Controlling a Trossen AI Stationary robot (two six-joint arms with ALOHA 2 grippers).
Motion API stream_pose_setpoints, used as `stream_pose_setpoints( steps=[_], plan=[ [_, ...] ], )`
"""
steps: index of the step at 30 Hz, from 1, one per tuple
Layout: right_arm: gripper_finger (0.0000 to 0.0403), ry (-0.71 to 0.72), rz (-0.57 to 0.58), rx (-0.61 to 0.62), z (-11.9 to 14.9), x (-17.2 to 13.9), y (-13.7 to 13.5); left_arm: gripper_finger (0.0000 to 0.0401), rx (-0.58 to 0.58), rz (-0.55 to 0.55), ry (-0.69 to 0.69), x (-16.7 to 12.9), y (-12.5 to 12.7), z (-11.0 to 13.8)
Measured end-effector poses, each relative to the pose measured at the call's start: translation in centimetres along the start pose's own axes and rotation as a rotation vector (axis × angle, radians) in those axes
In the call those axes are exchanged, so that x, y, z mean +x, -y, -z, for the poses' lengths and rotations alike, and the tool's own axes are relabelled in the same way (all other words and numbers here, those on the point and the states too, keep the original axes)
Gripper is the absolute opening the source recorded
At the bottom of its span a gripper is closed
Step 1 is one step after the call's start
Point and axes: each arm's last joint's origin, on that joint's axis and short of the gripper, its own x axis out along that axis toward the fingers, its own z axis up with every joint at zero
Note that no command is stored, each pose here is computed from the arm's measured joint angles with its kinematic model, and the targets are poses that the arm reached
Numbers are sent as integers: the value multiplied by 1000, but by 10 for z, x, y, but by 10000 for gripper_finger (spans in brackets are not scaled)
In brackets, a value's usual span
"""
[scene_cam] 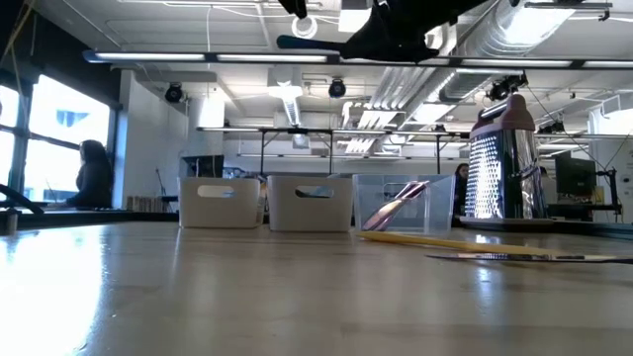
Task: Pick & Place Kitchen Items
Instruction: Put the purple table knife into the transparent bin
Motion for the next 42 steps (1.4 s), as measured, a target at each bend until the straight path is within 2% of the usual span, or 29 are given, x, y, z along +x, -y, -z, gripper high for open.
stream_pose_setpoints(
  steps=[4, 12, 21, 23, 28, 35, 40, 42],
  plan=[
    [4, -3, -8, -8, 0, -1, -1, 276, -5, 85, 37, 3, 3, -5],
    [4, -17, -13, -20, 1, -2, -1, 276, -1, 347, 291, -19, 2, -16],
    [4, -20, -13, -20, 2, -2, -1, 276, 20, 630, 427, -32, 5, -21],
    [4, -21, -13, -21, 2, -2, -1, 276, 22, 647, 451, -34, 4, -22],
    [4, -26, 39, -35, 0, -7, 1, 276, -49, 471, 363, -39, -4, -10],
    [4, 3, 172, -62, -16, -49, 12, 276, -175, 242, 287, -65, -24, 19],
    [4, 10, 295, -31, -21, -74, 31, 276, -280, 2, 172, -88, -38, 55],
    [4, 30, 259, 13, -19, -77, 40, 276, -325, -80, 123, -94, -39, 68]
  ],
)
